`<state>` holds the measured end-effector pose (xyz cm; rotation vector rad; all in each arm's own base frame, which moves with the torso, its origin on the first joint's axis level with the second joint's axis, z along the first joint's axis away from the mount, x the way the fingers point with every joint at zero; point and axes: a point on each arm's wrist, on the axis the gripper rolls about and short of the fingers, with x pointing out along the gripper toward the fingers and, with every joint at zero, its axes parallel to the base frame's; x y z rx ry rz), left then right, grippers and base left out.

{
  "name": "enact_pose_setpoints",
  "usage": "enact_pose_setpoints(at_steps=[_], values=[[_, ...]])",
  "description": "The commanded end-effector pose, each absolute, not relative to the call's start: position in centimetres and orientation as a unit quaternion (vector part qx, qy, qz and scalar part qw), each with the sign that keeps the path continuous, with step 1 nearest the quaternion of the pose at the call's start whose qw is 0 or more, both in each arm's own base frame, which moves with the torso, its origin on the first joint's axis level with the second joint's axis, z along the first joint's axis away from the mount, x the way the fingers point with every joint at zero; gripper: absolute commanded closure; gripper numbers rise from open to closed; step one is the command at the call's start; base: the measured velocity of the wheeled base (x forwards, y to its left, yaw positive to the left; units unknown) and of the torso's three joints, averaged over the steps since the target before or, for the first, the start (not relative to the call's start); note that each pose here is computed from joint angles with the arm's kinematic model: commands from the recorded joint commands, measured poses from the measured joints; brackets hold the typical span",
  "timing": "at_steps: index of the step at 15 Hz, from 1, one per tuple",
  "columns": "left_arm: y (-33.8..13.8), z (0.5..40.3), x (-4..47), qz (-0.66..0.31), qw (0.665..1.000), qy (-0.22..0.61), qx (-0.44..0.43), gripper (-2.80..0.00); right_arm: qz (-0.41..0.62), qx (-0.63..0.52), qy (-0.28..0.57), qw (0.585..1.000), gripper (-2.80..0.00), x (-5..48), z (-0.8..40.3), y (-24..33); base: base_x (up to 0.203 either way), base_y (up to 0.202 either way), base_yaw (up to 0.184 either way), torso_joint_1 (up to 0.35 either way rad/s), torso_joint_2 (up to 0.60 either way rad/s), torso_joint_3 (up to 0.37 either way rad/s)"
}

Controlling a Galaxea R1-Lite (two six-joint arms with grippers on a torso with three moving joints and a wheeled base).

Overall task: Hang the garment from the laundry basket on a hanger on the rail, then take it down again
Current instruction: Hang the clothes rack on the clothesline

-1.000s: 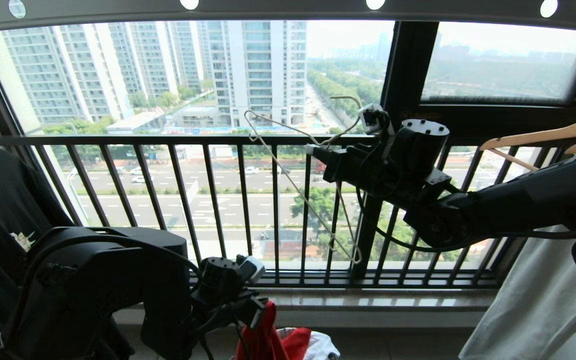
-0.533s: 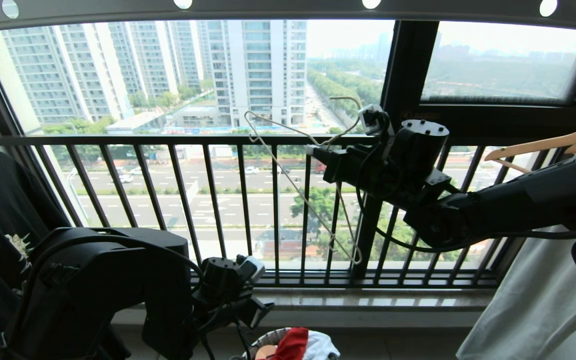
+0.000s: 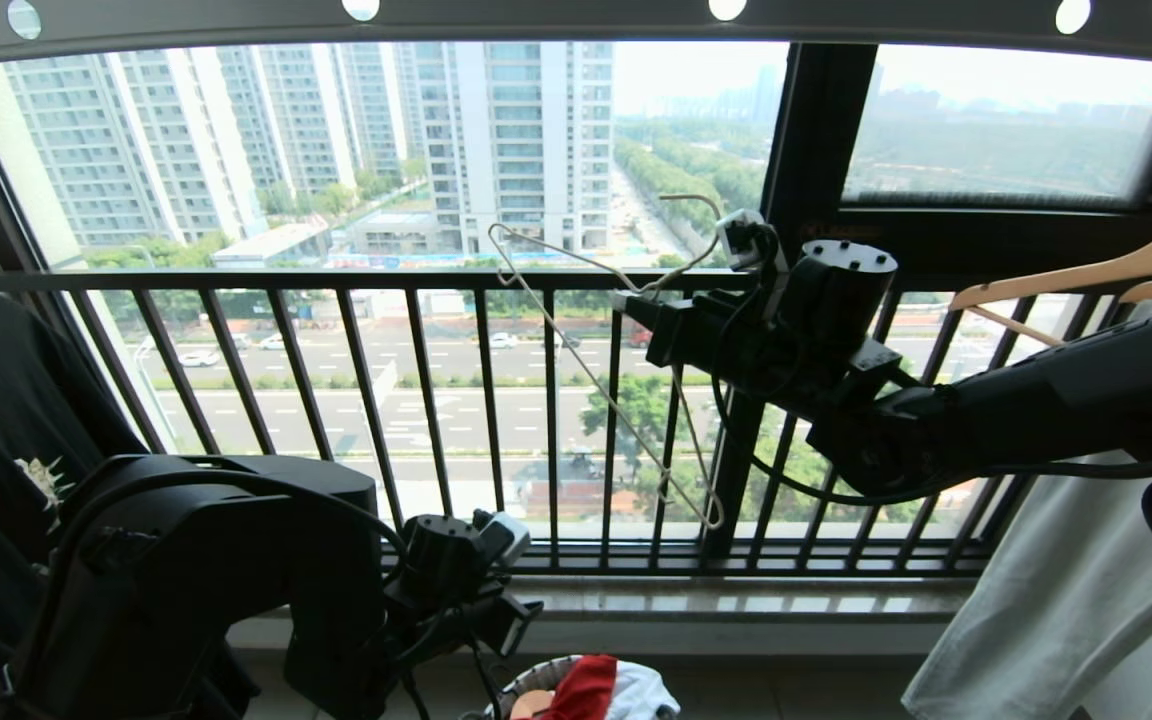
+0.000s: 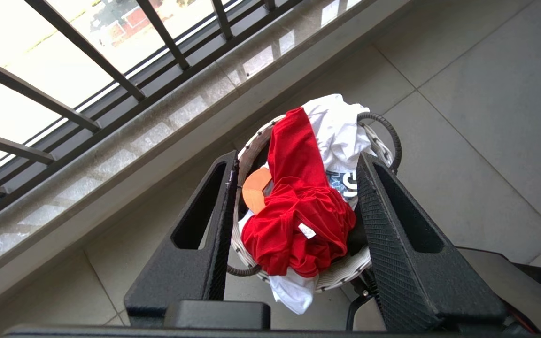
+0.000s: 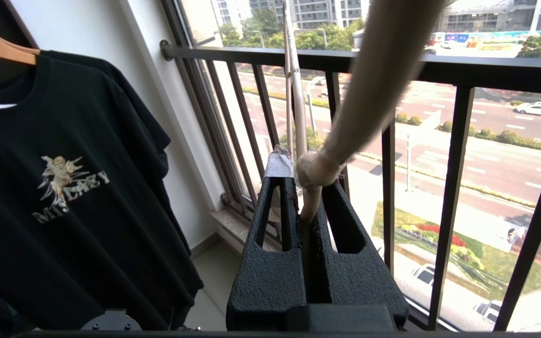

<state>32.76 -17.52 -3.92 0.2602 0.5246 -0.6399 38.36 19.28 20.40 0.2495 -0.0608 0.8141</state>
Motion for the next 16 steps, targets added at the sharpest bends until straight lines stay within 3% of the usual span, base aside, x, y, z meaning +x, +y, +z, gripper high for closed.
enact_pose_setpoints(at_steps=[1, 5, 11, 16], values=[[-17.5, -3.3, 32.8, -0.31, 0.91, 0.245, 0.125, 0.0, 0.396, 0.121, -0.029, 0.91, 0.0, 38.4, 20.3, 19.3, 0.0, 0.0, 0.0, 0.0, 0.0, 0.0], [-17.8, 1.5, 31.5, -0.319, 0.919, 0.198, 0.118, 0.0, 0.396, 0.12, -0.012, 0.91, 0.0, 38.1, 19.6, 19.4, 0.0, 0.0, 0.0, 0.0, 0.0, 0.0], [-15.6, 16.9, 25.1, -0.334, 0.939, 0.034, 0.077, 0.0, 0.388, 0.114, 0.024, 0.914, 0.0, 31.6, 21.5, 17.1, 0.0, 0.0, 0.0, 0.0, 0.0, 0.0], [-12.0, 25.9, 17.5, -0.352, 0.933, 0.055, 0.043, 0.0, 0.338, 0.068, 0.065, 0.937, 0.0, 24.3, 26.3, 14.8, 0.0, 0.0, 0.0, 0.0, 0.0, 0.0]])
